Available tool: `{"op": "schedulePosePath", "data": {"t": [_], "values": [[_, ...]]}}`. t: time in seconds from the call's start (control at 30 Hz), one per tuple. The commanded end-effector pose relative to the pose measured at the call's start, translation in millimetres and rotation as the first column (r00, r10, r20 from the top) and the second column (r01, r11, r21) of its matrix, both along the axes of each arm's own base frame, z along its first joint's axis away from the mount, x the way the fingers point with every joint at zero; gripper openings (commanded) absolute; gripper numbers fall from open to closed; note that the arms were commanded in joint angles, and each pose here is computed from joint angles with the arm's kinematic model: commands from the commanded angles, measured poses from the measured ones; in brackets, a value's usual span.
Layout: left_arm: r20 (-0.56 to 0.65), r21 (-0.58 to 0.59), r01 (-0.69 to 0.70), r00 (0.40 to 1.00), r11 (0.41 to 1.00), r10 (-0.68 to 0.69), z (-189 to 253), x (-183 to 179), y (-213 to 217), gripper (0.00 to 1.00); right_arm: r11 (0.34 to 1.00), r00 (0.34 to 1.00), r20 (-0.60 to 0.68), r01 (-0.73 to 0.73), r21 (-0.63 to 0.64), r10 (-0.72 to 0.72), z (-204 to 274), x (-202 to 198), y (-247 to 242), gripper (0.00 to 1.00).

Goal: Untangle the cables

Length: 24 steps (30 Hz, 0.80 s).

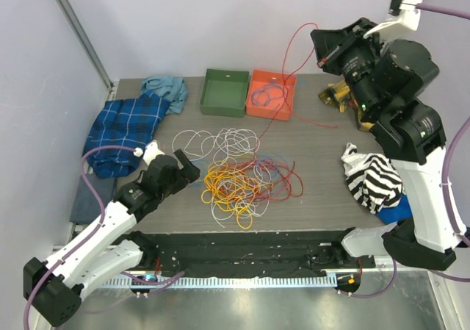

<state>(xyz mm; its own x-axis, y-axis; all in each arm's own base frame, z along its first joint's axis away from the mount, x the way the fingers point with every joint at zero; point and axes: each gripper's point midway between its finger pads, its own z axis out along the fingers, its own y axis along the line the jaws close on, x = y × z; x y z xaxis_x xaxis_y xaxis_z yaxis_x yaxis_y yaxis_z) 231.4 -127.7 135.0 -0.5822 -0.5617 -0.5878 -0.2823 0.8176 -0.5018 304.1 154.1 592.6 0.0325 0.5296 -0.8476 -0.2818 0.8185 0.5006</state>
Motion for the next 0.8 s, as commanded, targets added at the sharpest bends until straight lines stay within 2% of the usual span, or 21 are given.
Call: {"op": "schedulePosePath", "data": {"t": [0.0, 0.07, 0.1, 0.13, 0.2, 0.23, 0.3, 0.33, 0.4, 0.63, 0.77], "values": [[0.178, -0.106, 0.103, 0.98, 0.989, -0.083, 47, 25, -31, 1.0, 0.997, 0.997, -0.05, -0.055, -0.049, 0.053, -15, 3, 14, 0.01], [0.25, -0.148, 0.23, 0.95, 0.962, -0.189, 51, 27, -56, 1.0, 0.997, 0.996, -0.046, -0.074, -0.033, 0.072, -10, -1, 15, 0.01], [0.366, -0.196, 0.271, 0.912, 0.942, -0.186, 74, 38, -69, 1.0, 0.996, 0.996, -0.049, -0.082, -0.03, 0.08, -11, -2, 16, 0.01], [0.401, -0.203, 0.304, 0.893, 0.931, -0.204, 69, 39, -80, 1.0, 0.996, 0.995, -0.053, -0.091, -0.025, 0.089, -12, -3, 17, 0.01], [0.541, -0.182, 0.351, 0.816, 0.919, -0.205, 95, 50, -96, 1.0, 0.994, 0.992, -0.058, -0.111, -0.01, 0.11, -15, -5, 21, 0.01], [0.565, -0.152, 0.381, 0.791, 0.912, -0.237, 100, 48, -108, 1.0, 0.993, 0.991, -0.068, -0.115, -0.011, 0.114, -20, -4, 22, 0.01], [0.575, -0.019, 0.413, 0.75, 0.91, -0.328, 86, 57, -125, 1.0, 0.991, 0.989, -0.061, -0.133, 0.003, 0.133, -19, -7, 24, 0.01], [0.593, 0.011, 0.432, 0.723, 0.902, -0.354, 88, 58, -137, 1.0, 0.99, 0.988, -0.065, -0.139, 0.004, 0.139, -20, -8, 25, 0.01], [0.576, 0.078, 0.443, 0.711, 0.893, -0.403, 75, 68, -152, 1.0, 0.988, 0.986, -0.063, -0.157, 0.013, 0.157, -18, -12, 27, 0.01], [0.583, 0.164, 0.474, 0.661, 0.865, -0.473, 67, 111, -202, 1.0, 0.981, 0.979, -0.06, -0.193, 0.024, 0.194, -19, -23, 27, 0.01], [0.581, 0.184, 0.46, 0.661, 0.869, -0.474, 57, 136, -222, 1.0, 0.977, 0.975, -0.059, -0.21, 0.034, 0.212, -20, -33, 25, 0.01]]}}
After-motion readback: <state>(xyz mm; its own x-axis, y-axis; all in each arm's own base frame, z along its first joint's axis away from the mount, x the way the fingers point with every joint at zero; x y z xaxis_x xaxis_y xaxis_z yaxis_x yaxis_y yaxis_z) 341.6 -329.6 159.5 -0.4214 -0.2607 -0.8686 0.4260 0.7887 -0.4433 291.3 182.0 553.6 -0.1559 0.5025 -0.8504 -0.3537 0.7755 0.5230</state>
